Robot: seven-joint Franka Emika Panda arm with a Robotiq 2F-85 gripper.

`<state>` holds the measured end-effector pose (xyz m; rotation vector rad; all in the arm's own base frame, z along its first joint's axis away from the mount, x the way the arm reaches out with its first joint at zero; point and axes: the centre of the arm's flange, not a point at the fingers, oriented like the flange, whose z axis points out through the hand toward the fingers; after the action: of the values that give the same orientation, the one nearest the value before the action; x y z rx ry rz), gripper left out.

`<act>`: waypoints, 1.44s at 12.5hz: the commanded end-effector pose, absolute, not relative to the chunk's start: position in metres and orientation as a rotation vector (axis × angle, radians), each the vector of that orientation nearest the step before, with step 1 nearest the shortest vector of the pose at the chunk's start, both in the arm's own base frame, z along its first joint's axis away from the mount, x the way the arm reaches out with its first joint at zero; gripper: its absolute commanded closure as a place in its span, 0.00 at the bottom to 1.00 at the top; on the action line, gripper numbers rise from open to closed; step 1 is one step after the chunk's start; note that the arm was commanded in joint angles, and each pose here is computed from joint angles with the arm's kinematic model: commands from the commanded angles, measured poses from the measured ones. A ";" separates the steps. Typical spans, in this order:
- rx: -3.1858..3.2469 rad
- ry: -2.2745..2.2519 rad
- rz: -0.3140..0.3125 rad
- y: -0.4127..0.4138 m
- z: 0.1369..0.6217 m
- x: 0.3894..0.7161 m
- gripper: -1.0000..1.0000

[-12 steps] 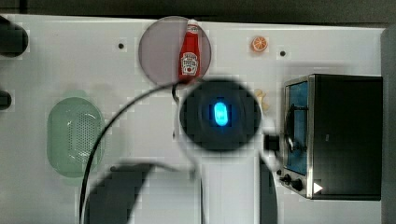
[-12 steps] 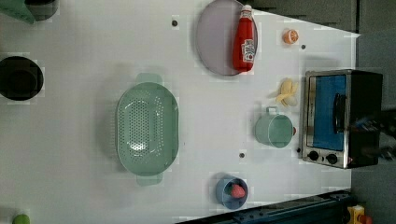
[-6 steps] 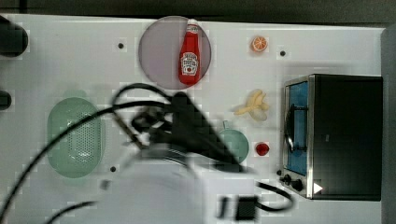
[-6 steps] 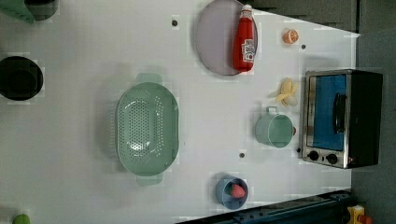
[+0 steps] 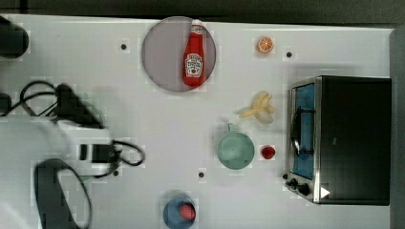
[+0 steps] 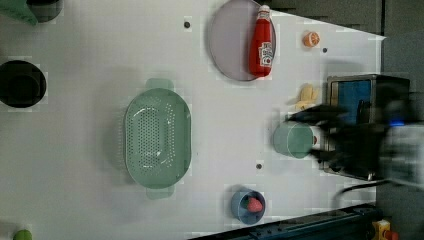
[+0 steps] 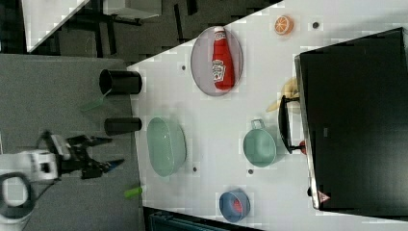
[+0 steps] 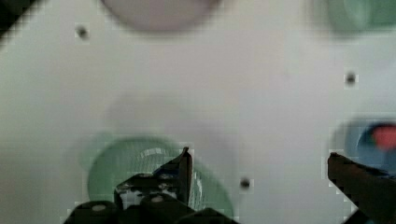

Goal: Drag strainer left to right.

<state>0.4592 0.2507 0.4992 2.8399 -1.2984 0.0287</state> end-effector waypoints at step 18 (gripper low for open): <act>2.317 -2.183 -0.321 0.332 0.185 0.474 0.00</act>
<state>0.4888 0.3090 0.1859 2.3022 -2.1953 -0.3281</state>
